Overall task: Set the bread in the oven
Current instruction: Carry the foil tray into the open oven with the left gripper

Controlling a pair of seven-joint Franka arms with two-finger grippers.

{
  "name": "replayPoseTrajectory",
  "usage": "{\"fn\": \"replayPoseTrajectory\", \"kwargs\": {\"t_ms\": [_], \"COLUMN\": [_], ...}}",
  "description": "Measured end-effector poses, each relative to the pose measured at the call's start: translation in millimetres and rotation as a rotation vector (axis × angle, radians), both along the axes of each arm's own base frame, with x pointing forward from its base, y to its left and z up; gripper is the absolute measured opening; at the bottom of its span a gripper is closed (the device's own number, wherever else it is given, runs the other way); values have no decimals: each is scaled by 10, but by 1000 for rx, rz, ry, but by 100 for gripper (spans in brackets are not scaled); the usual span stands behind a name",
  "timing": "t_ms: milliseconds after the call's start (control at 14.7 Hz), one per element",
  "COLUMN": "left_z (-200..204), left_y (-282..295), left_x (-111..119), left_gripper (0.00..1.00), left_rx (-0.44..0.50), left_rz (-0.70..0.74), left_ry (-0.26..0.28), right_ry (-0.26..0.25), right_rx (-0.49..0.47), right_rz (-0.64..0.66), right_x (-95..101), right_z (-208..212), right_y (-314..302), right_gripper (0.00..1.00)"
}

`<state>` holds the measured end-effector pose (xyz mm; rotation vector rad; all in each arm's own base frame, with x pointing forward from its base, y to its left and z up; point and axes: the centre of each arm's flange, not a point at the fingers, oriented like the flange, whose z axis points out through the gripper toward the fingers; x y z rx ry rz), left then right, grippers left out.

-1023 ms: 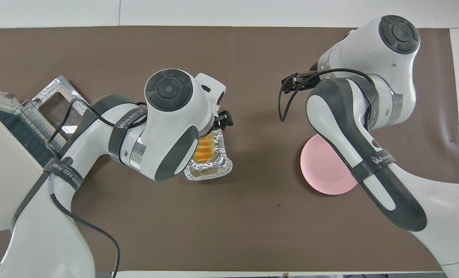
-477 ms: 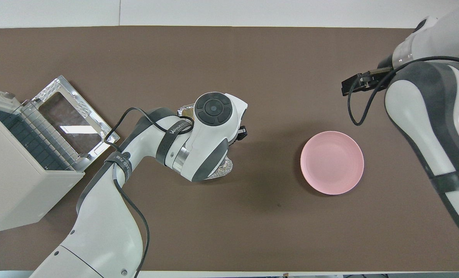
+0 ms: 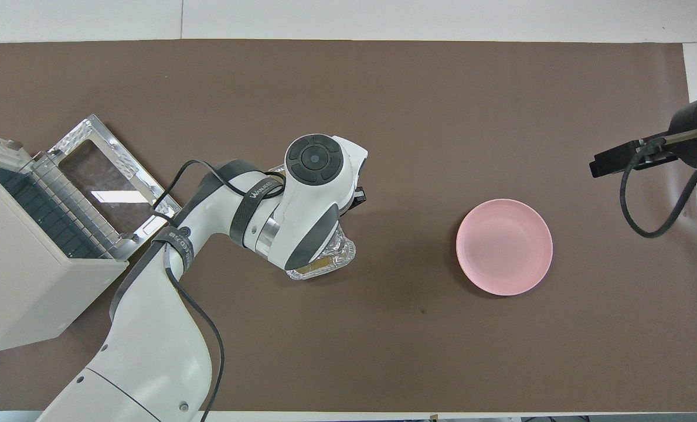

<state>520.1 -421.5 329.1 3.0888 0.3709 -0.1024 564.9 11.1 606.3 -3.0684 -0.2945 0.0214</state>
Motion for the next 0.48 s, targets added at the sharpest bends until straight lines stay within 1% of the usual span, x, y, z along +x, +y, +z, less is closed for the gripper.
{"fn": "replayPoseTrajectory", "kwargs": {"t_ms": [136, 205, 273, 341, 477], "left_z": [31, 83, 167, 284, 598], "left_y": [57, 125, 246, 431, 1065], "left_x": [47, 114, 225, 380, 763], "left_gripper": [1, 1, 1, 1, 1], "left_rx": [8, 12, 15, 16, 12], "left_rz": [25, 48, 76, 113, 218], "left_ry": [10, 19, 28, 32, 28], "right_ry": [37, 62, 81, 86, 78], "right_rx": [-6, -10, -19, -29, -38], "right_rz": [0, -2, -5, -12, -27], "right_x": [-147, -226, -300, -352, -399], "right_z": [96, 134, 179, 223, 281], "right_y": [-16, -32, -59, -100, -180], "right_gripper": [100, 100, 100, 100, 100]}}
